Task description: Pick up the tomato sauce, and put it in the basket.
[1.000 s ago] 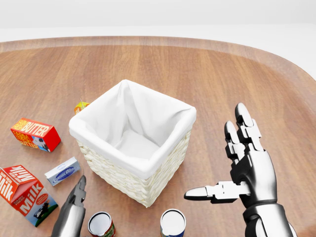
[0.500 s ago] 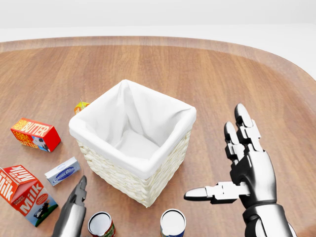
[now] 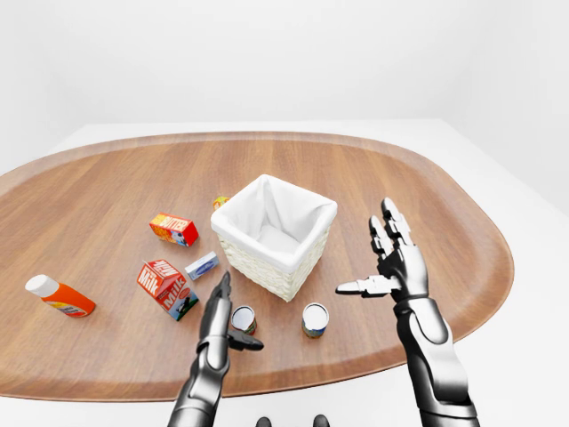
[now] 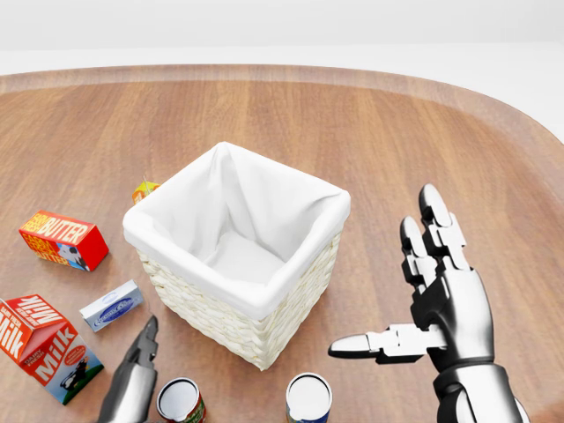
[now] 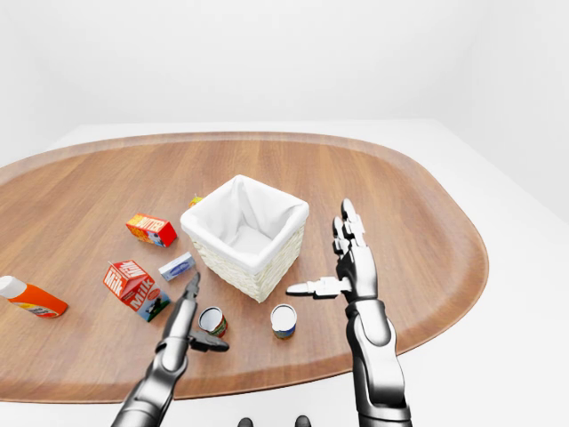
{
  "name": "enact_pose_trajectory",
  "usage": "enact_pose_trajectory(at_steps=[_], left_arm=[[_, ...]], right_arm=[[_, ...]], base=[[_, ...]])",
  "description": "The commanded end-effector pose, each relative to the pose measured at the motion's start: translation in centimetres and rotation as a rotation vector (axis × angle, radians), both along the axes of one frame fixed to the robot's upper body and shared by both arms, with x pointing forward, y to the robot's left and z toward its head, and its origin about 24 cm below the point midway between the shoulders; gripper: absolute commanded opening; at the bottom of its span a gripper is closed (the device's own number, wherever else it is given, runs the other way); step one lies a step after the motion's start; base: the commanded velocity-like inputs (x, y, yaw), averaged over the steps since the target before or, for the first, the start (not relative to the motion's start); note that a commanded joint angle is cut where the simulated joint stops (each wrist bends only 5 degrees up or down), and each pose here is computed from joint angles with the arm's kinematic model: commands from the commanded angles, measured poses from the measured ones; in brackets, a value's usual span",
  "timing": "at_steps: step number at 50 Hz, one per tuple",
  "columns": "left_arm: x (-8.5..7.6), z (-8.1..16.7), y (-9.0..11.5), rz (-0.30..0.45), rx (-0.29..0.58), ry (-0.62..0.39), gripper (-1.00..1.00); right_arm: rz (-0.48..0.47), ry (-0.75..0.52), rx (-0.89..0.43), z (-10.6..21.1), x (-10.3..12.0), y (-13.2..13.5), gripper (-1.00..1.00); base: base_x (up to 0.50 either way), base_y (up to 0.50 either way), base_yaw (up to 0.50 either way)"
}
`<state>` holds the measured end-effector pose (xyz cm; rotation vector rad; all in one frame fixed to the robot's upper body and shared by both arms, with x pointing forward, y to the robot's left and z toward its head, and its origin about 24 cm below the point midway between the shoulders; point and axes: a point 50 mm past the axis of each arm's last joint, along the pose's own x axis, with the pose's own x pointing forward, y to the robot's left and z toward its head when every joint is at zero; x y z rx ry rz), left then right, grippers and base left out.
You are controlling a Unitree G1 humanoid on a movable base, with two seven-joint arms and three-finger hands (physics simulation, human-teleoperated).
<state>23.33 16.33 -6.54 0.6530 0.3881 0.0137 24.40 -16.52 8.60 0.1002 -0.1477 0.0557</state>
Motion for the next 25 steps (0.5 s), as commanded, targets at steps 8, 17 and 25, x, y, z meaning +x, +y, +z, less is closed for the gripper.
enact_pose_trajectory(at_steps=[8,17,25], left_arm=[[0.08,-0.88,0.09,0.01,0.007,0.03,0.98],[-0.01,-1.21,0.09,0.013,0.011,0.045,0.98],[-0.15,-1.34,0.07,0.013,0.012,0.051,-1.0]], right_arm=[[0.0,0.001,0.0,-0.03,0.01,-0.01,1.0],[0.0,0.001,0.001,-0.01,0.01,-0.01,1.0],[-0.001,0.001,0.002,-0.02,0.03,-0.02,1.0]], base=[[0.0,0.0,0.0],[0.0,0.0,0.0],[0.0,0.0,0.0]])
